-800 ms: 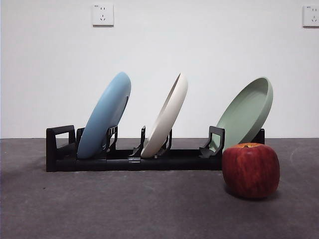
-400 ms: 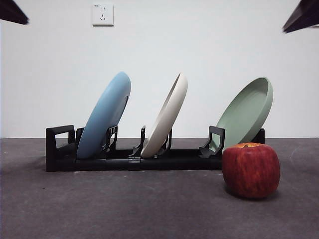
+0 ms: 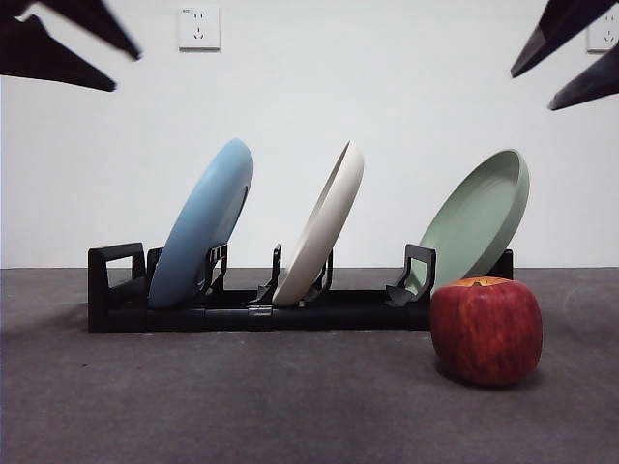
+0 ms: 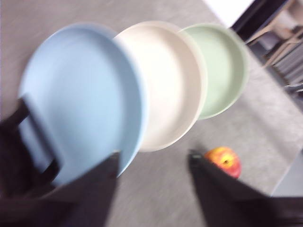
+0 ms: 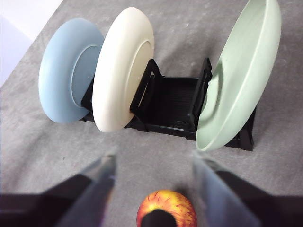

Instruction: Take the blue plate from the plate rack,put the plate on the table,take the apple from the table,put the apple in the plate

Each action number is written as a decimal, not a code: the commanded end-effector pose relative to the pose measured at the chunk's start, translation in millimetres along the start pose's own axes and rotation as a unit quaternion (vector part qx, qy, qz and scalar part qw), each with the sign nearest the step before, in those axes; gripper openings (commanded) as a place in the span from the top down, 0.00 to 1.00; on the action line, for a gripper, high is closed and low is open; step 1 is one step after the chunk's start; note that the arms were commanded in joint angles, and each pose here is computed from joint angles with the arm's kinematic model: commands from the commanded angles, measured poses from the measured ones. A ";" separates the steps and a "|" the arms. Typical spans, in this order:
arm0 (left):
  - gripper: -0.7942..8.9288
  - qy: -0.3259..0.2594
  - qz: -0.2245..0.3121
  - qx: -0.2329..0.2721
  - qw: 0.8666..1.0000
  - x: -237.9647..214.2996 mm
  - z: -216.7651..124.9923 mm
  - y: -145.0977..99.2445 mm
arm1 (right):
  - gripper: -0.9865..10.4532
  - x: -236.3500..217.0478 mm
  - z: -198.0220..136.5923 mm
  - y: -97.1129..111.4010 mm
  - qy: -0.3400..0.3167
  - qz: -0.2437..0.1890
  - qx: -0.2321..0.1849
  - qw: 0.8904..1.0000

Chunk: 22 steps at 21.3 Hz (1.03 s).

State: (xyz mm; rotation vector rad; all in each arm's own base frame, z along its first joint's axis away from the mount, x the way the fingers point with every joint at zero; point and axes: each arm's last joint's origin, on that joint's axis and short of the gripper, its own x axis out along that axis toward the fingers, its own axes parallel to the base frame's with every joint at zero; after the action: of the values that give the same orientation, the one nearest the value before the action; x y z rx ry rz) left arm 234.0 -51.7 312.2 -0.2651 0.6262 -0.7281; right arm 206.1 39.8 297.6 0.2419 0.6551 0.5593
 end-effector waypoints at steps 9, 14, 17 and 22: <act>0.56 0.067 0.067 0.033 0.995 70.6 70.7 -18.0 | 0.64 -0.6 -0.1 0.9 0.004 0.001 0.005 1.000; 0.56 0.117 0.086 0.026 0.989 121.0 60.8 -2.9 | 0.64 -0.6 -0.2 0.8 0.004 0.000 0.005 1.000; 0.56 0.136 0.100 0.021 0.985 136.2 53.1 5.6 | 0.64 -0.6 -0.2 0.7 0.004 0.000 0.005 1.000; 0.78 0.128 0.093 0.025 0.987 137.7 54.7 5.8 | 0.64 -0.7 -0.2 0.6 0.004 -0.002 0.005 1.000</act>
State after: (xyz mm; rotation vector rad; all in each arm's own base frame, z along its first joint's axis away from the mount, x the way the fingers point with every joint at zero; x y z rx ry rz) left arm 349.9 -140.7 293.8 -0.0748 0.8654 -0.5864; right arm 205.3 39.7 296.4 0.2470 0.6715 0.5548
